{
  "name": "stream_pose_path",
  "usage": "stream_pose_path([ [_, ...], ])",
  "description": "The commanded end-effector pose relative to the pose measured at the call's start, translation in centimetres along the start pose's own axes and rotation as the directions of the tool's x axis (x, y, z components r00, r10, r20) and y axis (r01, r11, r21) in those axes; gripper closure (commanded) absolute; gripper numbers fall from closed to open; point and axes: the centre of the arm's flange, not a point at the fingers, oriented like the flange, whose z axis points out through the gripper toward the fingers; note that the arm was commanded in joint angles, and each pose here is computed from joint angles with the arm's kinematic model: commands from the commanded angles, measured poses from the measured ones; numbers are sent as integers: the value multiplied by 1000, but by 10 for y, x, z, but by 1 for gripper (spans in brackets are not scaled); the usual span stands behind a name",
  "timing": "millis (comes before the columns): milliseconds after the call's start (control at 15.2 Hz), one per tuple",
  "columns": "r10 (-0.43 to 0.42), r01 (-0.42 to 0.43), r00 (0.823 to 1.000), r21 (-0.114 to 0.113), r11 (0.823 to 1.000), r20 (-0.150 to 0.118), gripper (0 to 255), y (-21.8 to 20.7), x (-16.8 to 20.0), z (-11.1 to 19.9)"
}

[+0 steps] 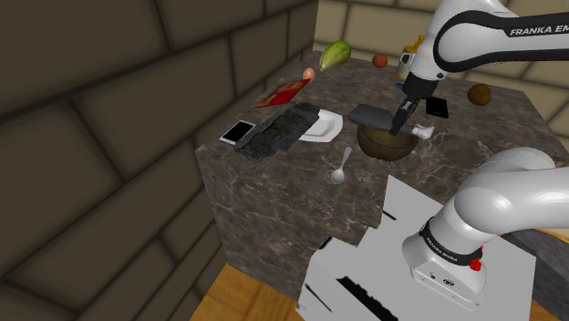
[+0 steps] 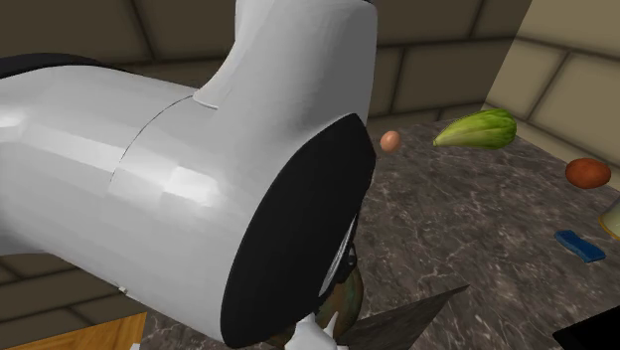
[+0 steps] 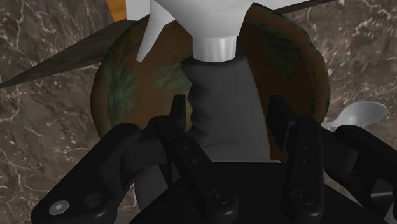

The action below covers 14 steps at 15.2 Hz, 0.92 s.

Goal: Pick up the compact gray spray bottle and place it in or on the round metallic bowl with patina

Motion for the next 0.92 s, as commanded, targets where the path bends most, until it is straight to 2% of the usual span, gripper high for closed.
stream_pose_path([
  [0,0,0,1000,0,1000,-1,255,0,0,10],
  [528,0,0,1000,0,1000,-1,255,0,0,13],
  [594,0,0,1000,0,1000,-1,0,0,0,13],
  [858,0,0,1000,0,1000,-1,0,1,0,13],
])
